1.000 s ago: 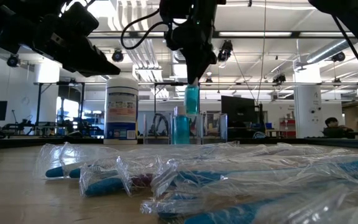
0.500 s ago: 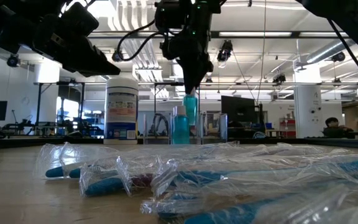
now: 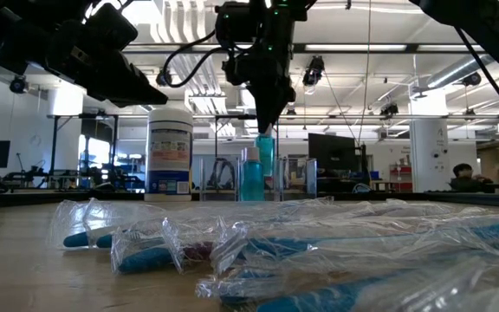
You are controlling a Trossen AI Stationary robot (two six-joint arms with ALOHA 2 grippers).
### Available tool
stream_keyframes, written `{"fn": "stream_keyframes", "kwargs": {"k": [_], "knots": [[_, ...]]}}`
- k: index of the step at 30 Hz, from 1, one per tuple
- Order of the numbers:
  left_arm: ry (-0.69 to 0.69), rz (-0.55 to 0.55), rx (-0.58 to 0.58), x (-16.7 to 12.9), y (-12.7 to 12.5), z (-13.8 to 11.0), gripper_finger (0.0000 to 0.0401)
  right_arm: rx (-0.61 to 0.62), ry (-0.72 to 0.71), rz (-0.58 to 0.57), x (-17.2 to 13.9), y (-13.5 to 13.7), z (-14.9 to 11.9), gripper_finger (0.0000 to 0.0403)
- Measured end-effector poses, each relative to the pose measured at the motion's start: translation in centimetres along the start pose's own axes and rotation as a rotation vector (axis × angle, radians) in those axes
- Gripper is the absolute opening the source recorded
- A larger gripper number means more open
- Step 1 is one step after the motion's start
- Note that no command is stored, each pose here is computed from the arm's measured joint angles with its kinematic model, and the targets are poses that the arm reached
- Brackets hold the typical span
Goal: Pick & Place toothbrushing station
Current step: Put the mouthwash into the transparent organizer
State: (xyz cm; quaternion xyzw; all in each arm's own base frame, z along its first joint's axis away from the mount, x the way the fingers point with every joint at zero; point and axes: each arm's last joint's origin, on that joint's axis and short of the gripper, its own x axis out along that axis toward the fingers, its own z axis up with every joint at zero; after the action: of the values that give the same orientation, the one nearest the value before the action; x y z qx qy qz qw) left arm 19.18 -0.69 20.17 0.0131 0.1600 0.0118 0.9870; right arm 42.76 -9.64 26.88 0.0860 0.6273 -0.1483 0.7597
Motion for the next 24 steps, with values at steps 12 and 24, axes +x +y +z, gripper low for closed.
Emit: {"fn": "stream_keyframes", "kwargs": {"k": [12, 24], "knots": [[0.0, 0.001, -0.002, 0.0, 0.0, 0.0, 0.0014, 0.009, 0.031, -0.004, 1.1, -0.2, -0.3, 0.012], [0.0, 0.001, -0.003, 0.0, 0.0, 0.0, 0.0014, -0.058, 0.036, -0.004, 1.1, -0.3, -0.4, 0.0123]]}}
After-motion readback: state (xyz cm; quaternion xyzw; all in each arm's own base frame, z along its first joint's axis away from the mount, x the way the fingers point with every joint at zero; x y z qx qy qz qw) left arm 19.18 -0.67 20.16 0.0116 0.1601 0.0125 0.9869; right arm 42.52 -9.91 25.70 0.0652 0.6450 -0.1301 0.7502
